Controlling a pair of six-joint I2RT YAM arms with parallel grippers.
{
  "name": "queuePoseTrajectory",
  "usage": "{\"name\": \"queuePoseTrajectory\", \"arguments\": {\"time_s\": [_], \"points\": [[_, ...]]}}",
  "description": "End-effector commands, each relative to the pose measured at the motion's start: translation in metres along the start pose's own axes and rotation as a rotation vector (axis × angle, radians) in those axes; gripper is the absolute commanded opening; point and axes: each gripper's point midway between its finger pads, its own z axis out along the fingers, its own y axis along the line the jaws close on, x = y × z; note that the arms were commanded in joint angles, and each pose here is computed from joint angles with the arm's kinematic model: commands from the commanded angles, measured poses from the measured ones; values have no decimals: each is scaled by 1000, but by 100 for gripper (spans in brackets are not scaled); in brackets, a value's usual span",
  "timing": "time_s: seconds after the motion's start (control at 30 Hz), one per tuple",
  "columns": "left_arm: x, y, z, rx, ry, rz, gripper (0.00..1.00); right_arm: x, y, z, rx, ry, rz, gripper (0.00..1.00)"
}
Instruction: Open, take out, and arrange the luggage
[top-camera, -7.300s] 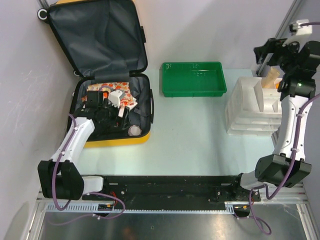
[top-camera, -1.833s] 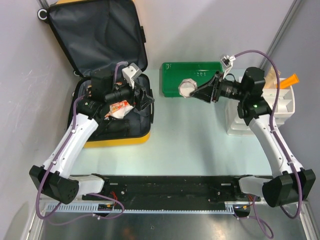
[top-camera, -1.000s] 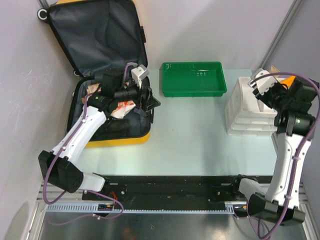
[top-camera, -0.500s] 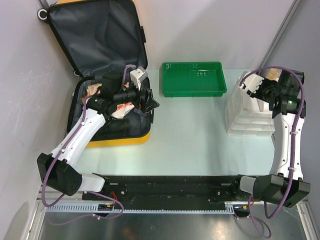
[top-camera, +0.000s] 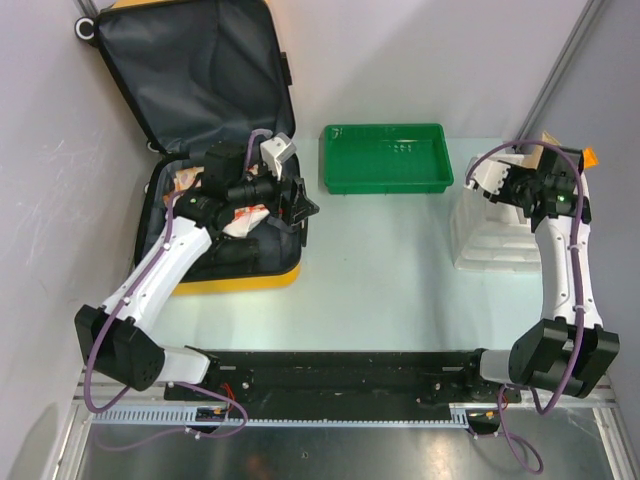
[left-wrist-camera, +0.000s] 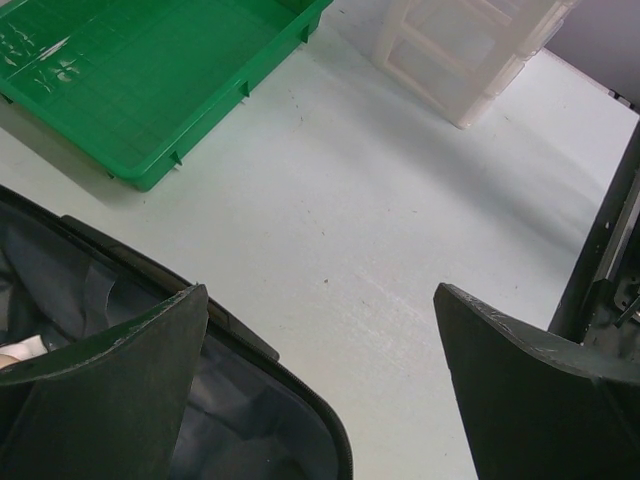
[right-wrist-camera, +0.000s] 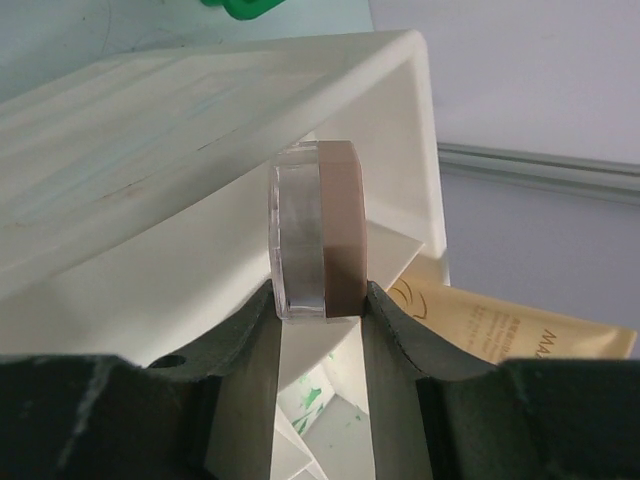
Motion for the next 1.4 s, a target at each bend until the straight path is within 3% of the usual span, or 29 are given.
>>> {"name": "queuePoseTrajectory", "arguments": {"time_s": [0.0, 0.1, 0.13, 0.2, 0.23, 0.4, 0.6, 0.83, 1.17, 1.37], "points": [[-15, -1, -1, -10, -37, -5, 100, 6, -16, 5, 67, 24, -60, 0], [-14, 0, -1, -12, -35, -7, 100, 7, -11, 7, 59, 19, -56, 12], [-15, -1, -1, -12, -37, -5, 100, 7, -8, 7, 48, 17, -56, 23], [-14, -1, -1, -10, -35, -4, 100, 6, -7, 6, 42, 11, -52, 31], [-15, 0, -1, -12, -37, -5, 100, 5, -4, 6, 34, 8, -50, 40], [-14, 2, -2, -30, -36, 1, 100, -1, 9, -6, -13, -21, -53, 65], [-13, 4, -4, -44, -35, 8, 100, -7, 20, -24, -42, -46, -64, 85], [-9, 3, -6, -47, -32, 9, 100, -18, 34, -55, -55, -132, -5, 90], [-6, 22, -15, -113, -33, -39, 100, -52, -4, -77, 76, -279, 426, 89], [-1, 55, -31, -206, -38, -95, 100, -103, 2, -68, -33, -369, 635, 89]]}}
